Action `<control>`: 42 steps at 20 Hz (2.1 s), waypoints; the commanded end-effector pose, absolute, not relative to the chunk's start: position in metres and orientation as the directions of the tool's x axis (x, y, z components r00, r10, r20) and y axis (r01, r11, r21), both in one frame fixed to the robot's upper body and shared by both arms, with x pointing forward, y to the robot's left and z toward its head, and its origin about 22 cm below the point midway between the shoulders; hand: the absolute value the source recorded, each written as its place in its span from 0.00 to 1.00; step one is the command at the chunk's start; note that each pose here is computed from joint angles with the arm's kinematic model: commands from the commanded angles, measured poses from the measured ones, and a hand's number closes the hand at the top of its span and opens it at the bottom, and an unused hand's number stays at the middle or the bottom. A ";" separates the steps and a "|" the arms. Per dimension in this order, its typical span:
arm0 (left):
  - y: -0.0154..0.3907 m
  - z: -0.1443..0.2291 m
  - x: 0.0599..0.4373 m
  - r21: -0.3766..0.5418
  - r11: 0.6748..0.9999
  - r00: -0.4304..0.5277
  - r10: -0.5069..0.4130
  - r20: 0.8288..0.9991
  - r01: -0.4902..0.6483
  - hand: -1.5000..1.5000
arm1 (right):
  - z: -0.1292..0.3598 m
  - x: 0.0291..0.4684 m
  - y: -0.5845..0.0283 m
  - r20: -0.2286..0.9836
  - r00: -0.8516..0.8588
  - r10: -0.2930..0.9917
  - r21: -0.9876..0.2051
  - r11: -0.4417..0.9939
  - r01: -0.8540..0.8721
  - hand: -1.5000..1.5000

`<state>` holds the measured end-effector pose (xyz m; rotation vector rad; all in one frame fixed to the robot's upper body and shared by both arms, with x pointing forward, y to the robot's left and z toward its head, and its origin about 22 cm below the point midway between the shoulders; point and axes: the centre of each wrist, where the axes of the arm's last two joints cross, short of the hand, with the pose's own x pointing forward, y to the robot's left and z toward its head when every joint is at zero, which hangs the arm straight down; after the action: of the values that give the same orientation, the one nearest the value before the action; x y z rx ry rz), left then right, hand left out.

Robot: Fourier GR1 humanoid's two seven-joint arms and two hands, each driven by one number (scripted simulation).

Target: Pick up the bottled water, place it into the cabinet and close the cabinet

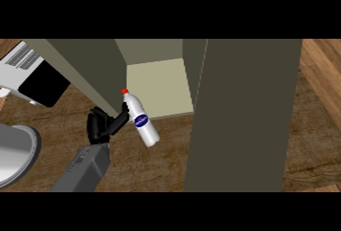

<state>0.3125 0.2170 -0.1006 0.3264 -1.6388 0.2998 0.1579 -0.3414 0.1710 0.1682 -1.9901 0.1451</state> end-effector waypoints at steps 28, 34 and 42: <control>0.153 -0.006 0.391 0.019 0.990 -0.314 -0.062 0.947 -0.140 1.00 | 0.173 0.170 -0.349 0.909 -0.412 -0.067 -0.039 0.969 -0.243 0.00; 0.140 -0.013 0.386 -0.039 0.995 -0.316 0.010 0.949 -0.087 1.00 | 0.175 0.168 -0.350 0.908 -0.417 -0.053 -0.055 0.969 -0.242 0.00; 0.124 -0.024 0.379 -0.117 0.993 -0.289 0.101 0.952 -0.036 1.00 | 0.173 0.164 -0.353 0.915 -0.403 -0.009 -0.102 0.962 -0.253 0.00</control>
<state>0.3219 0.2287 -0.1047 0.3201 -1.5743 0.1496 0.1663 -0.3516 0.1748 0.1966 -1.9834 0.2392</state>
